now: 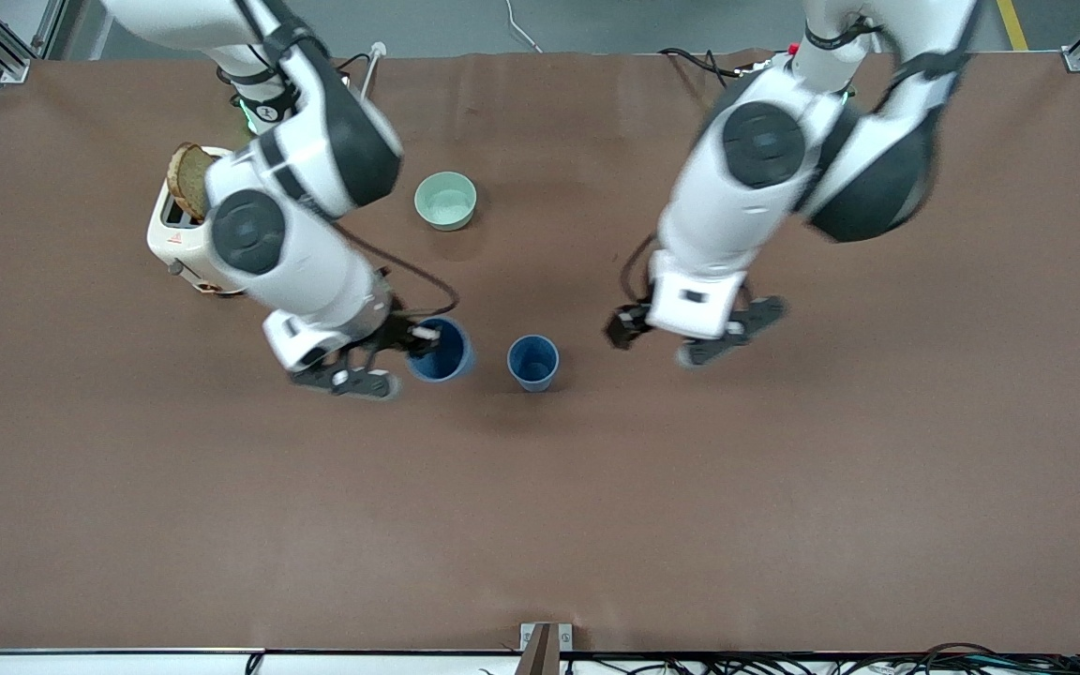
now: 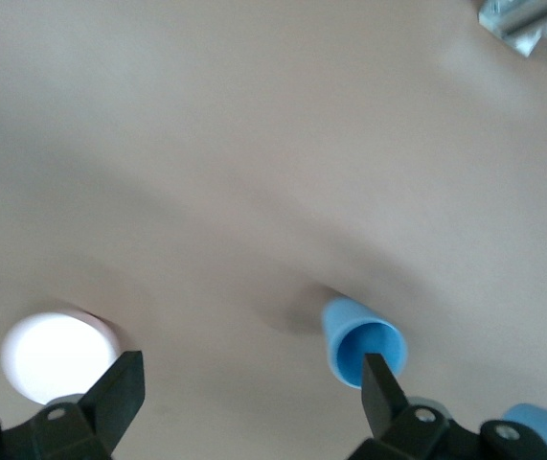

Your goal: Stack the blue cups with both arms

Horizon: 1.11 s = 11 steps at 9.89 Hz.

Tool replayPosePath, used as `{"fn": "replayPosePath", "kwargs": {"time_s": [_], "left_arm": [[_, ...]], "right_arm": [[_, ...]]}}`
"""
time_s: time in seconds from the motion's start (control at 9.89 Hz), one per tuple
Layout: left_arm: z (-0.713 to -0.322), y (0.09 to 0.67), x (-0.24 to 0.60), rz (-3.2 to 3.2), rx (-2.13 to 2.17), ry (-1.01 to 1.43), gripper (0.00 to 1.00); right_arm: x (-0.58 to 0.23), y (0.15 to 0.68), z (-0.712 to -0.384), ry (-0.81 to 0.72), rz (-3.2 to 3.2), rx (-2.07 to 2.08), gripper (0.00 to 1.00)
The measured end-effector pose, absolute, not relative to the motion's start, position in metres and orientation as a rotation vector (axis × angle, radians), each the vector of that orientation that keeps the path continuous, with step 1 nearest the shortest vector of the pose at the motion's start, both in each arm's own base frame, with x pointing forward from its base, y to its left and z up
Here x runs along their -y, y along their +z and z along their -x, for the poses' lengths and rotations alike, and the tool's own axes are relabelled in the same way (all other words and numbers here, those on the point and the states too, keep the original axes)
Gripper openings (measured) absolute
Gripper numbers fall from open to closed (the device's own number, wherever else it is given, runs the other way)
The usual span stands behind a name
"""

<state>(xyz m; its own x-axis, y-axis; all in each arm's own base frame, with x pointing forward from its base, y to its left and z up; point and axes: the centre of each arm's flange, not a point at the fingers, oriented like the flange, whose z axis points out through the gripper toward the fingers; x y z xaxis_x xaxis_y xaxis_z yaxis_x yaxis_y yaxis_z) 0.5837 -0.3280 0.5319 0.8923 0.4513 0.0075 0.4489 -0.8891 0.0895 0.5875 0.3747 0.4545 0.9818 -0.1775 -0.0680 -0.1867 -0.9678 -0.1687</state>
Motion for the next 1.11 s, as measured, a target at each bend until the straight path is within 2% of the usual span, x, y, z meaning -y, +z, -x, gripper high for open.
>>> {"fn": "replayPosePath", "kwargs": {"time_s": [0.2,0.51,0.71,1.11], "left_arm": [[-0.591,0.593,0.233,-3.024,-0.575,0.104,1.0],[-0.58,0.65,0.123,-3.095,-0.368,0.151,1.0],[-0.569,0.662,0.084,-3.137,-0.216,0.123,1.0],[-0.526,0.651,0.07,-3.184,-0.018,0.027,1.0]], "right_arm": [[-0.434,0.449,-0.554,0.059,2.923,-0.273,0.04],[-0.456,0.4,-0.552,0.058,2.924,-0.275,0.04],[-0.46,0.378,-0.553,0.07,2.934,-0.278,0.04],[-0.457,0.367,-0.555,0.063,2.966,-0.27,0.04]]}}
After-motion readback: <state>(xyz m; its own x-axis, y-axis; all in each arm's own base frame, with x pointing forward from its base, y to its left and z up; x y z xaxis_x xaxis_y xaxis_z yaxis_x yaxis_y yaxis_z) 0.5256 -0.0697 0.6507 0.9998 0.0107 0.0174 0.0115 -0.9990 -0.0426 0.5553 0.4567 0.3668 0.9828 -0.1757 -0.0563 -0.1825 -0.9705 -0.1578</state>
